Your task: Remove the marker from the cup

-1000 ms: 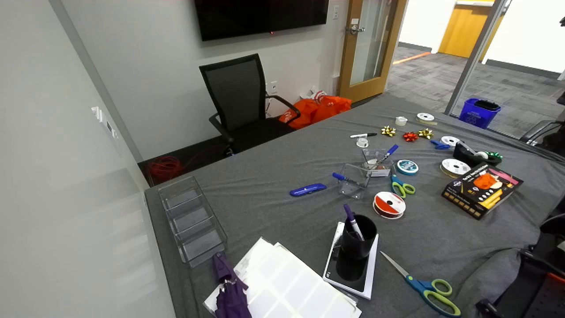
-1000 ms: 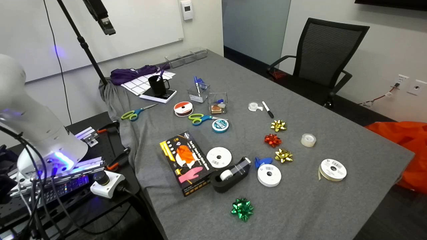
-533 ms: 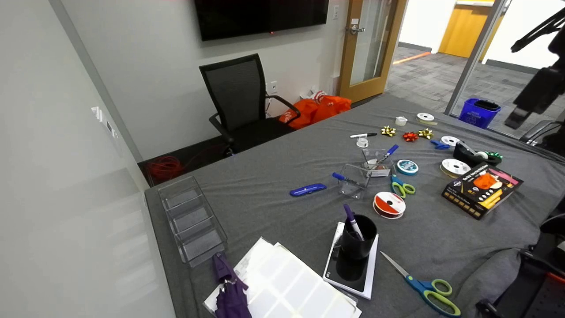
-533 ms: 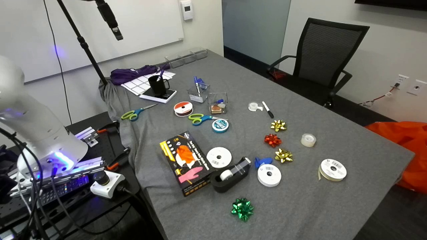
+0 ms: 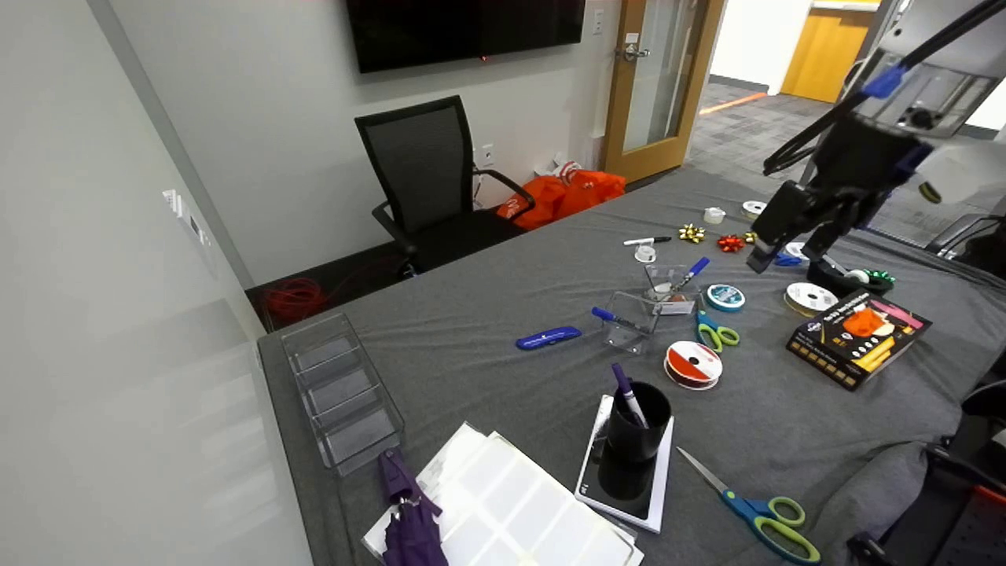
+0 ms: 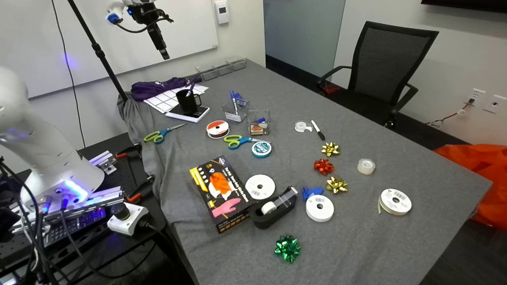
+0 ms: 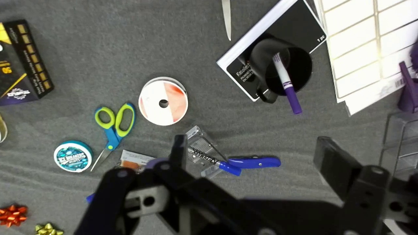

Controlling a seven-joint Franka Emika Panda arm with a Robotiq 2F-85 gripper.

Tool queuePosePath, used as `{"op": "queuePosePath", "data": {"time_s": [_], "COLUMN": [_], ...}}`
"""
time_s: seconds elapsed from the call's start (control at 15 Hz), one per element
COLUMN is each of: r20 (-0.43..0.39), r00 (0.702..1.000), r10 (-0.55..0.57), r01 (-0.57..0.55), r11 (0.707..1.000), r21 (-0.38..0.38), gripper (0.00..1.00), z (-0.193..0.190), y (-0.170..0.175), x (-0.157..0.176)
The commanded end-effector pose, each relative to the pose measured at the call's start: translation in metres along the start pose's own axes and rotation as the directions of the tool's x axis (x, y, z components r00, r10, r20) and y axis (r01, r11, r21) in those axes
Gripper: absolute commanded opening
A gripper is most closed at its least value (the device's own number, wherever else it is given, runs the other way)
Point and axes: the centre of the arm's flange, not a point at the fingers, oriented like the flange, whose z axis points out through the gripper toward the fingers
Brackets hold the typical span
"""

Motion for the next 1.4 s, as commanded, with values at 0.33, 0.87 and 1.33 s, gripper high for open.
{"op": "queuePosePath", "data": {"time_s": [0.33, 0.87, 1.33], "r20": [0.004, 0.000, -0.047], "r00": [0.988, 0.972, 0.949], "r10": [0.151, 0.235, 0.312], "r01": [-0.151, -0.235, -0.314], "r11": [0.986, 0.971, 0.947], "r21": [-0.067, -0.053, -0.061], "gripper": [1.00, 1.00, 1.00], "z": [0.047, 0.067, 0.116], "y": [-0.045, -0.059, -0.094], "x": [0.005, 0.009, 0.023]}}
